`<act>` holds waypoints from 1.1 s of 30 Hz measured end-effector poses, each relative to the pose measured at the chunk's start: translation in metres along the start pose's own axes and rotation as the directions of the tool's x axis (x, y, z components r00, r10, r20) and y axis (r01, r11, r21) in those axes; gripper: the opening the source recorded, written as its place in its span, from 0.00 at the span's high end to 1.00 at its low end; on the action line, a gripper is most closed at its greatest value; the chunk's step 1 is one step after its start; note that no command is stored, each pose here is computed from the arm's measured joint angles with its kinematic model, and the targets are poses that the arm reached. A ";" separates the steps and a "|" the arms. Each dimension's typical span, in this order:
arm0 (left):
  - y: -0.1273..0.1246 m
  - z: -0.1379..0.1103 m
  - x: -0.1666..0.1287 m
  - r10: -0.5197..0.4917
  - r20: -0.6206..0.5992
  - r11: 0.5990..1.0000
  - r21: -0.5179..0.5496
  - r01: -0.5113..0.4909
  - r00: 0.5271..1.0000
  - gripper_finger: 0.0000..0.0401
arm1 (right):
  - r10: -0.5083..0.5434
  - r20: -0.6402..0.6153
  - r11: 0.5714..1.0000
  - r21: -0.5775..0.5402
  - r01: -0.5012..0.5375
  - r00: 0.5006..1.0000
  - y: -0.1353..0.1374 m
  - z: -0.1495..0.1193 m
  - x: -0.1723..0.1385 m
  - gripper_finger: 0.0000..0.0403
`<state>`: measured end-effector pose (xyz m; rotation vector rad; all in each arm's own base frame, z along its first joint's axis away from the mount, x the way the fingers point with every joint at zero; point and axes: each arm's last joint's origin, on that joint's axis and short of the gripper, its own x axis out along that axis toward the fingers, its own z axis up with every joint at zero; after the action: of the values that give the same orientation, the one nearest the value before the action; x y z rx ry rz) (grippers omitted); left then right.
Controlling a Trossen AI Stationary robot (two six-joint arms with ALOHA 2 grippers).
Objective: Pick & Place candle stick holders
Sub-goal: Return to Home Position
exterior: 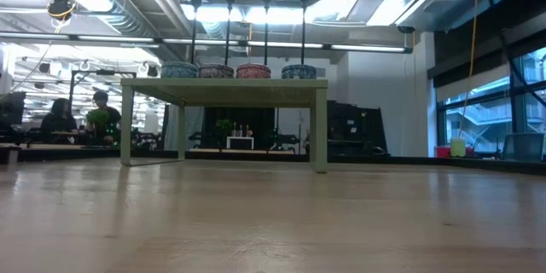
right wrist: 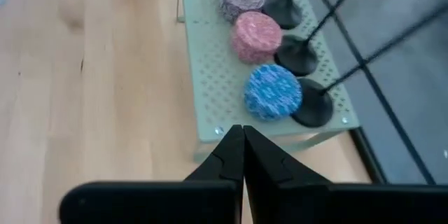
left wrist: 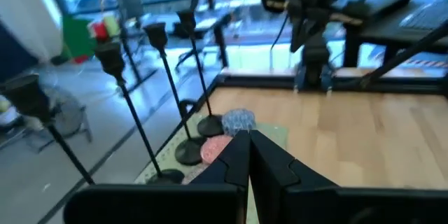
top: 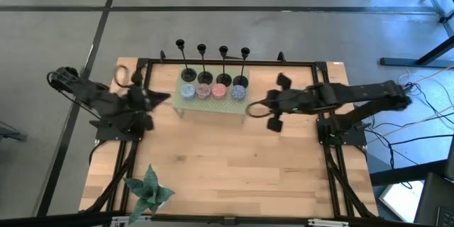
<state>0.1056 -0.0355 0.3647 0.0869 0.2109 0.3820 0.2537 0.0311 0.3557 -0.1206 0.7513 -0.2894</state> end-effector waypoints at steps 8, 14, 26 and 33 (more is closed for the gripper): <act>0.004 -0.051 -0.003 -0.107 0.213 0.994 -0.012 0.112 0.971 0.99 | 0.221 0.405 0.972 -0.168 -0.165 0.887 -0.005 -0.070 0.000 0.99; 0.010 -0.073 -0.003 0.005 0.307 1.000 0.001 -0.005 0.952 0.99 | 0.215 0.583 0.977 -0.127 -0.173 0.784 -0.014 -0.107 -0.006 0.99; 0.011 -0.110 -0.003 -0.098 0.396 0.990 -0.051 0.129 0.913 1.00 | 0.175 0.647 0.974 -0.004 -0.226 0.742 -0.024 -0.160 -0.011 0.99; 0.009 -0.123 0.000 -0.074 0.399 0.996 -0.019 0.089 0.914 0.99 | 0.174 0.670 0.973 -0.005 -0.230 0.722 -0.023 -0.180 -0.005 0.99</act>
<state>0.0750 -0.0215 0.2465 0.1170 -0.1968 0.2771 0.1214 0.0095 0.2331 -0.0569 0.0245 -0.0477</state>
